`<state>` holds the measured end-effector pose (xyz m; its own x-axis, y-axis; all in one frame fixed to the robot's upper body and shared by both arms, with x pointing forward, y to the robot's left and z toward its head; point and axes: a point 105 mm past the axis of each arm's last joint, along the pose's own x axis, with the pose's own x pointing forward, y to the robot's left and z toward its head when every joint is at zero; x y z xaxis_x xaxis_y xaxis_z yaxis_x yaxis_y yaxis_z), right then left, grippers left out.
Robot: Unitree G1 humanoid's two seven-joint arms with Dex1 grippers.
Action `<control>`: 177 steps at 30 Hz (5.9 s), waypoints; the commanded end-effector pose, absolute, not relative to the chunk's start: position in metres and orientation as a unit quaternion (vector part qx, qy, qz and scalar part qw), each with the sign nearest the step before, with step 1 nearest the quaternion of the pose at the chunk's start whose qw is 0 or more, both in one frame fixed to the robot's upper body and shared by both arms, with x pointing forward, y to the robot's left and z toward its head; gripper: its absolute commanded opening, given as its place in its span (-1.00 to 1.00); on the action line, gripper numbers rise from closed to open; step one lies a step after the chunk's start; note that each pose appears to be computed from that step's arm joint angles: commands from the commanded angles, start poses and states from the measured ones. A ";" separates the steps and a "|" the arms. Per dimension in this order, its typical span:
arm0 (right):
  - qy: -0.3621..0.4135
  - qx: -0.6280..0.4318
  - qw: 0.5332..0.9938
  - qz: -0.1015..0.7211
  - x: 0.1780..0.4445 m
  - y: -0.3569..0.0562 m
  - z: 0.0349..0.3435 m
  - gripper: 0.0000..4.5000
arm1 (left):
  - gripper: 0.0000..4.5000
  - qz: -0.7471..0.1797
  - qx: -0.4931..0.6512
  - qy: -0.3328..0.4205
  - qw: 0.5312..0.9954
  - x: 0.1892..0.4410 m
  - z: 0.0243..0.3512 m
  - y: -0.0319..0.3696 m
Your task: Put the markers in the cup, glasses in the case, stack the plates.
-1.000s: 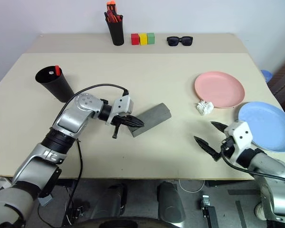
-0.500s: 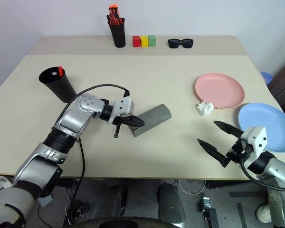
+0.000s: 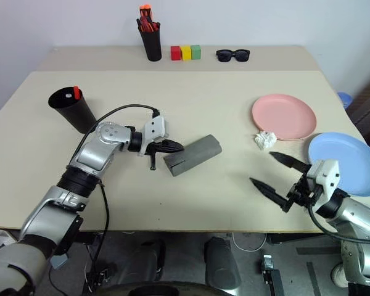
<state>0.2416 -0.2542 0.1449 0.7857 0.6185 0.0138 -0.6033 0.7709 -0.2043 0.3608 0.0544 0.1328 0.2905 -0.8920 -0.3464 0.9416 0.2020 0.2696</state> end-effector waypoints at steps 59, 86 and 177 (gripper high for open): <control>0.171 -0.131 0.976 -0.020 0.264 -0.364 0.098 0.16 | 1.00 -0.743 0.207 -0.047 0.635 0.292 0.185 0.001; -0.012 -0.285 0.958 0.039 0.357 -0.321 0.178 -0.97 | 1.00 -0.713 0.198 -0.050 0.670 0.294 0.186 0.003; 0.102 -0.095 0.984 0.113 0.351 -0.273 0.098 -0.93 | 1.00 -0.652 0.192 -0.023 0.733 0.297 0.182 0.021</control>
<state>0.3512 -0.2639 0.0921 0.9378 0.2443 -0.2465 -0.2855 0.9469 -0.1477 0.3014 0.0219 0.1728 0.1512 -0.9562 -0.2504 0.9552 0.0761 0.2861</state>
